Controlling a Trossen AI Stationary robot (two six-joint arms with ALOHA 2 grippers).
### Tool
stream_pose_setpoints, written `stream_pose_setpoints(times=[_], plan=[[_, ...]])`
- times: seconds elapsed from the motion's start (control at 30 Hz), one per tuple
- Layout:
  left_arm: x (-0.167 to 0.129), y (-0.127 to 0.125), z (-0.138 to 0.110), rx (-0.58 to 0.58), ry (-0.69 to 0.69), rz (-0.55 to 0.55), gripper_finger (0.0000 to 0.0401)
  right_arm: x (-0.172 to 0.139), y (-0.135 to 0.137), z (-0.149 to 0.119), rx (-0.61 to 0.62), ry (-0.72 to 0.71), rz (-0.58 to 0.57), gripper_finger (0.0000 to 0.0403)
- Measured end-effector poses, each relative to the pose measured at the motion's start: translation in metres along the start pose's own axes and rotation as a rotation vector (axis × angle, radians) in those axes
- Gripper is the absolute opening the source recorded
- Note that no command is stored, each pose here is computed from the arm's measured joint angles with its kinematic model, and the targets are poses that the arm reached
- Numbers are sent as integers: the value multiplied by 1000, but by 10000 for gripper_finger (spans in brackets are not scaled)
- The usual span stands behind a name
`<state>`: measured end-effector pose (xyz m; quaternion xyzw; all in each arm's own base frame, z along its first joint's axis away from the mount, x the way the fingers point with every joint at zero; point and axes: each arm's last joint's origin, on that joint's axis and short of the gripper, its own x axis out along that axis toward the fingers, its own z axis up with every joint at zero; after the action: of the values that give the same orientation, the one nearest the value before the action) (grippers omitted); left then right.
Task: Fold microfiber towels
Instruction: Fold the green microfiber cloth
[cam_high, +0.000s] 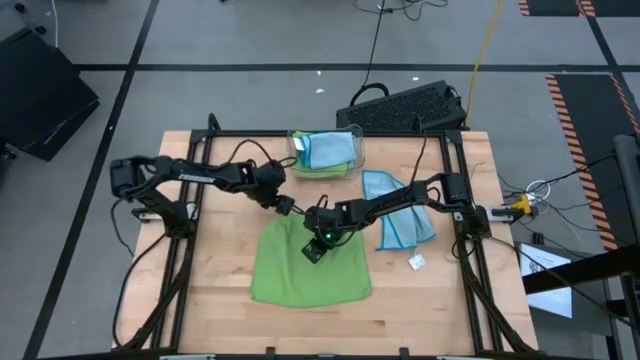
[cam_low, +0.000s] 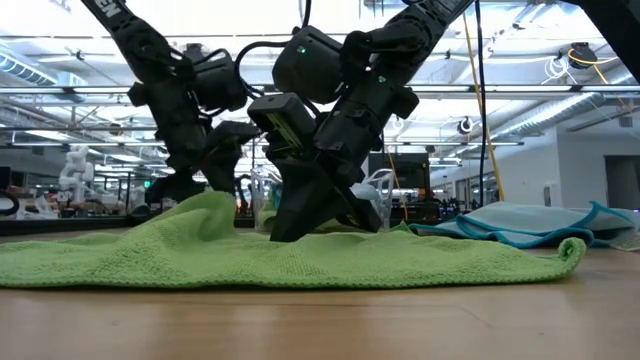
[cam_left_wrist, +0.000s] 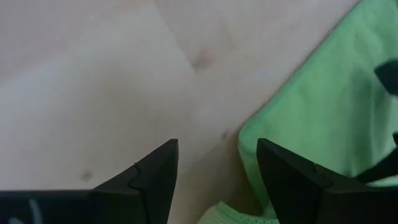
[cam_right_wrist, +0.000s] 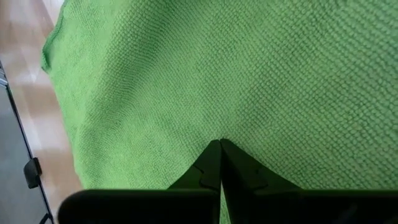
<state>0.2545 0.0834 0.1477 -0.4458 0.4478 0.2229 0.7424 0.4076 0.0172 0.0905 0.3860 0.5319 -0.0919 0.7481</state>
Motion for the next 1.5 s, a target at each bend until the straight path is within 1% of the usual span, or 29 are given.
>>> stream_pose_setpoints(times=[0.07, 0.17, 0.33, 0.43, 0.57, 0.63, 0.7, 0.8, 0.87, 0.93, 1.0, 1.07, 1.13, 1.23, 1.3, 1.43, 1.5], plan=[[2, 2, -3, -30, 43, 9, 221, 0, 0, 0, 0, -1, 0, 0], [1, 6, -8, -83, 96, 58, 220, 0, 0, 0, 0, -1, 1, 0], [-8, 12, -19, -110, 216, 130, 209, 0, 0, 1, 0, -6, 3, 0], [-19, 14, -25, -105, 295, 228, 196, 0, 1, 1, 3, -12, 6, 0], [-29, 17, -31, -64, 366, 371, 181, 0, 0, 2, 7, -22, 1, 0], [-32, 20, -33, -50, 384, 420, 176, 0, 0, 2, 10, -23, -2, 0], [-33, 22, -34, -45, 399, 446, 173, 0, 0, 1, 25, -20, -6, 0], [-35, 24, -33, -57, 419, 442, 173, 0, -1, 1, 36, -16, -10, 0], [-38, 21, -29, -54, 398, 411, 173, 0, -1, 0, 38, -10, -17, 0], [-41, 12, -22, -5, 358, 366, 173, 0, -3, -2, 46, 11, -41, 0], [-47, 1, -19, 68, 335, 330, 173, -1, -6, -4, 49, 36, -67, 0], [-51, -7, -18, 108, 321, 314, 173, -2, -9, -8, 50, 72, -103, 0], [-56, -12, -19, 85, 302, 310, 173, -3, -11, -10, 40, 97, -127, 0], [-59, -15, -25, -6, 278, 319, 172, -3, -12, -11, 29, 105, -144, 0], [-56, -18, -34, -55, 282, 333, 172, -3, -12, -11, 36, 104, -146, 0], [-46, -19, -57, -98, 313, 379, 172, -4, -12, -11, 50, 103, -145, 0], [-38, -21, -67, -112, 307, 365, 172, -7, -11, -12, 55, 109, -153, 0]])
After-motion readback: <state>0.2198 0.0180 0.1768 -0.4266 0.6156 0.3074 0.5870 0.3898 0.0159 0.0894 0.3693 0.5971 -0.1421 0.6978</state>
